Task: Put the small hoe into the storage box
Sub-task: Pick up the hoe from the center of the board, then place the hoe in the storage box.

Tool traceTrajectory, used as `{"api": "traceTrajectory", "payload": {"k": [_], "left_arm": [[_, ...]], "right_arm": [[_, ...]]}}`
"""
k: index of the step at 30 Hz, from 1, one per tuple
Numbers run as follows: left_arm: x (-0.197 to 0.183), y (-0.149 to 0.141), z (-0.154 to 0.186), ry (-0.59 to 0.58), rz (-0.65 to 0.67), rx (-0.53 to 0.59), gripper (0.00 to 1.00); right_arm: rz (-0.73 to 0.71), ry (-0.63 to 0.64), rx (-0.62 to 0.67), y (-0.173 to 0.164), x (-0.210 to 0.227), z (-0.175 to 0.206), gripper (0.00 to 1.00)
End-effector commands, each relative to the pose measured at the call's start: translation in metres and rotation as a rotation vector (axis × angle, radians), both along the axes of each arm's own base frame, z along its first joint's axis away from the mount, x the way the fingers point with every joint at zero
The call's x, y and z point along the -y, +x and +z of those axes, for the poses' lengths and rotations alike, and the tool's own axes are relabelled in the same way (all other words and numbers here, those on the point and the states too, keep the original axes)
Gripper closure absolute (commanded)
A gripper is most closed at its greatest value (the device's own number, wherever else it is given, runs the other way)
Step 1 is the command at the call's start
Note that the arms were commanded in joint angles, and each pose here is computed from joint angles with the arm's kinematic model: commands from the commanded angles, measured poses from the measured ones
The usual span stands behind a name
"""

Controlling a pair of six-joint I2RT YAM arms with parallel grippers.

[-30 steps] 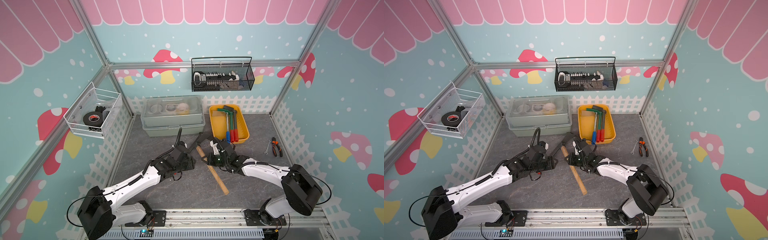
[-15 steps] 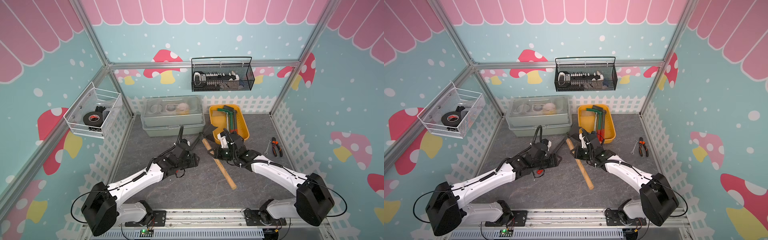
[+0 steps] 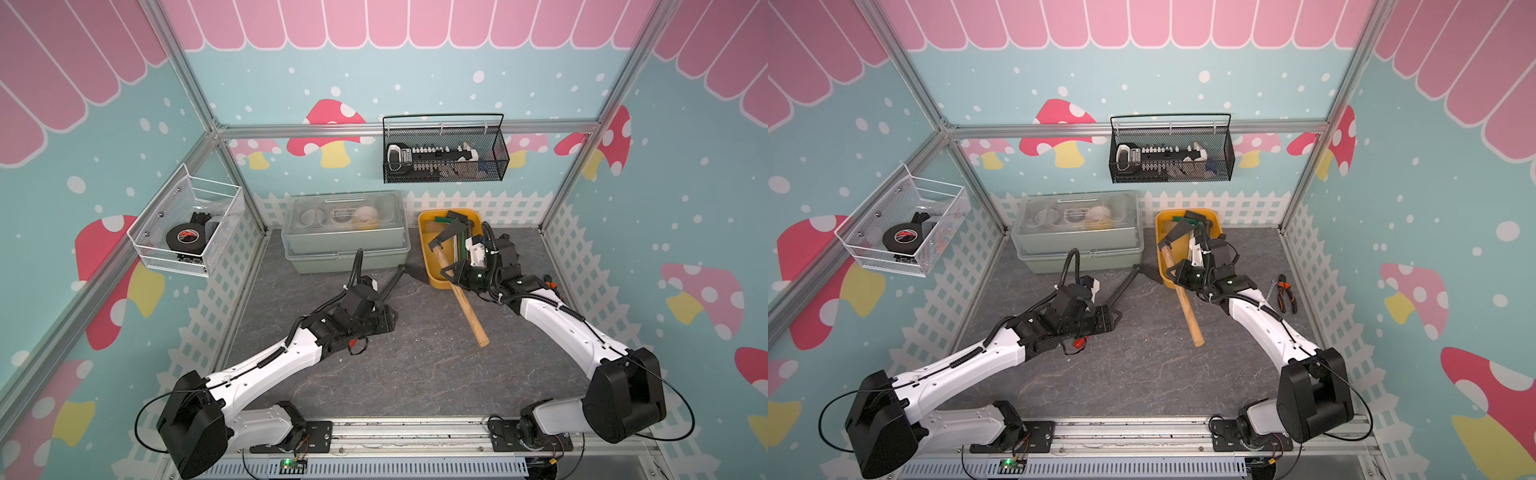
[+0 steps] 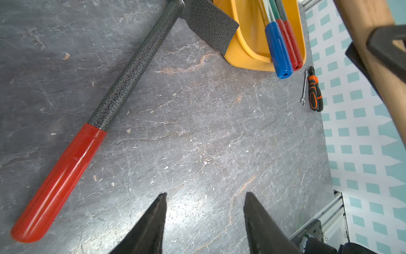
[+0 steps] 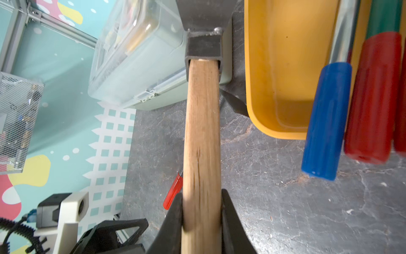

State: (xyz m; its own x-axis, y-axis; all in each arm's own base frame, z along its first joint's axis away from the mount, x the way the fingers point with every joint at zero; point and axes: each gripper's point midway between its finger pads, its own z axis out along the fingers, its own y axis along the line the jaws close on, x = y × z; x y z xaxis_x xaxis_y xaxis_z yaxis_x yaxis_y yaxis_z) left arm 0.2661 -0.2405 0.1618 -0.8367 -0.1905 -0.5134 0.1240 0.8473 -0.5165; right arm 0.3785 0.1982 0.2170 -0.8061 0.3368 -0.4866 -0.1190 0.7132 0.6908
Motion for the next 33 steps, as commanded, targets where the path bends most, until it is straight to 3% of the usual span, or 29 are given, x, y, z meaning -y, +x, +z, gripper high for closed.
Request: {"api": "traceTrajectory", "payload": {"k": [1,27,33], "left_arm": [[-0.010,-0.002,0.001,0.024,0.016,0.008,0.44],[-0.032,-0.017,0.005,0.036,0.045,0.016,0.44],[-0.037,-0.020,0.003,0.044,0.053,0.013,0.44]], "right_arm": [[0.017,0.041,0.079,0.023,-0.002,0.023,0.85],[-0.082,0.144,-0.020,0.133,0.004,-0.021,0.86],[-0.099,0.151,-0.082,0.156,0.004,-0.050,0.86]]}}
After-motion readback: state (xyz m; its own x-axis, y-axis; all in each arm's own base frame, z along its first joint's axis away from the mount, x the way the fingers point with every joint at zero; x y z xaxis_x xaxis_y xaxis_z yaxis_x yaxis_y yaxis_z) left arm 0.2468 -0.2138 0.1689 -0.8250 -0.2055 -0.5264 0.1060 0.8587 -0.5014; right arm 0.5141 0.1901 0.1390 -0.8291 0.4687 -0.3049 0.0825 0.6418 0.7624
